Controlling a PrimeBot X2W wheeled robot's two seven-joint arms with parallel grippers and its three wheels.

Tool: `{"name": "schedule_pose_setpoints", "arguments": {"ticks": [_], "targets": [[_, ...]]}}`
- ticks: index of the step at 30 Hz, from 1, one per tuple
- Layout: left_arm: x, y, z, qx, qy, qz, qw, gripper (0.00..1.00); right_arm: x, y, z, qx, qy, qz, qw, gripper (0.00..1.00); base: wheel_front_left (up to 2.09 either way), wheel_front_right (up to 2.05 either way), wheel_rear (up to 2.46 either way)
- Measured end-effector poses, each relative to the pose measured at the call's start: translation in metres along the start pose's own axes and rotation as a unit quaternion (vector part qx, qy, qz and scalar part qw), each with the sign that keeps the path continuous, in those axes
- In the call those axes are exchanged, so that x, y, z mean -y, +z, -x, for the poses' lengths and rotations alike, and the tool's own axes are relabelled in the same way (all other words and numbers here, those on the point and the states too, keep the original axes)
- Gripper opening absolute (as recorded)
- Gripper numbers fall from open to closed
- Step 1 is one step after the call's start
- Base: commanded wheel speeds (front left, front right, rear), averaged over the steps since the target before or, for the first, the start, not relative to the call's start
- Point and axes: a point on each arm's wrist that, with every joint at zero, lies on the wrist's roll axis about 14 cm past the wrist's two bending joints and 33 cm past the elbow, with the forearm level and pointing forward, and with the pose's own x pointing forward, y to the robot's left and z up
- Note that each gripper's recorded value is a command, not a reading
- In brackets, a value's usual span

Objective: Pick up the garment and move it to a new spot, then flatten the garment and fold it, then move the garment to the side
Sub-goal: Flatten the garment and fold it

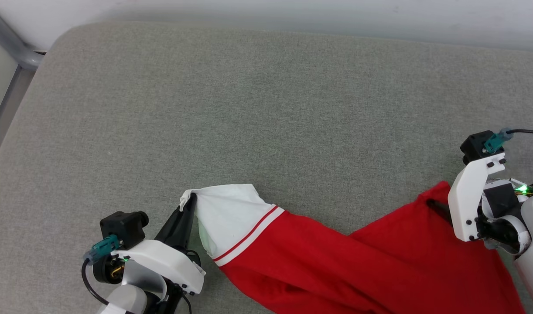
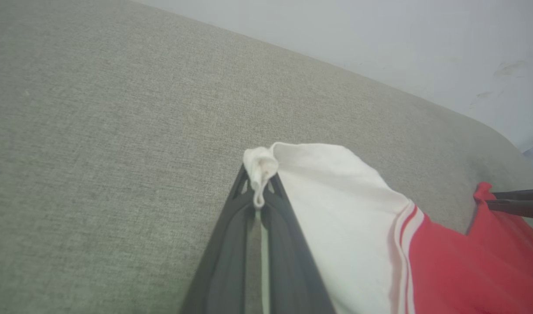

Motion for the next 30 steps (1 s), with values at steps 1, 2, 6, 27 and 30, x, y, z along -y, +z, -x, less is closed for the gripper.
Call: {"name": "schedule_pose_setpoints", "arguments": {"ticks": [1,2,6,27,30], "targets": [[-0.001,-0.002,0.000,-0.001,0.002,0.001,1.000,0.00,0.000,-0.005,-0.003,-0.015,0.002,0.001,1.000,1.00,0.00,0.00,0.00],[-0.003,-0.003,0.001,-0.002,0.005,0.002,1.000,0.00,0.000,-0.007,-0.005,-0.027,0.004,0.001,1.000,1.00,0.00,0.00,0.00],[-0.007,-0.008,0.001,-0.008,0.011,0.003,1.000,0.00,-0.001,-0.012,-0.010,-0.056,0.015,-0.011,0.998,0.00,0.00,0.00,0.00],[0.019,0.103,-0.029,0.117,-0.043,-0.051,0.991,0.00,0.054,0.093,0.095,0.277,-0.071,-0.070,0.956,0.00,0.00,0.00,0.00],[0.030,0.135,-0.045,0.147,-0.059,-0.060,0.986,0.00,0.064,0.113,0.120,0.338,-0.092,-0.074,0.934,0.00,0.00,0.00,0.00]]}}
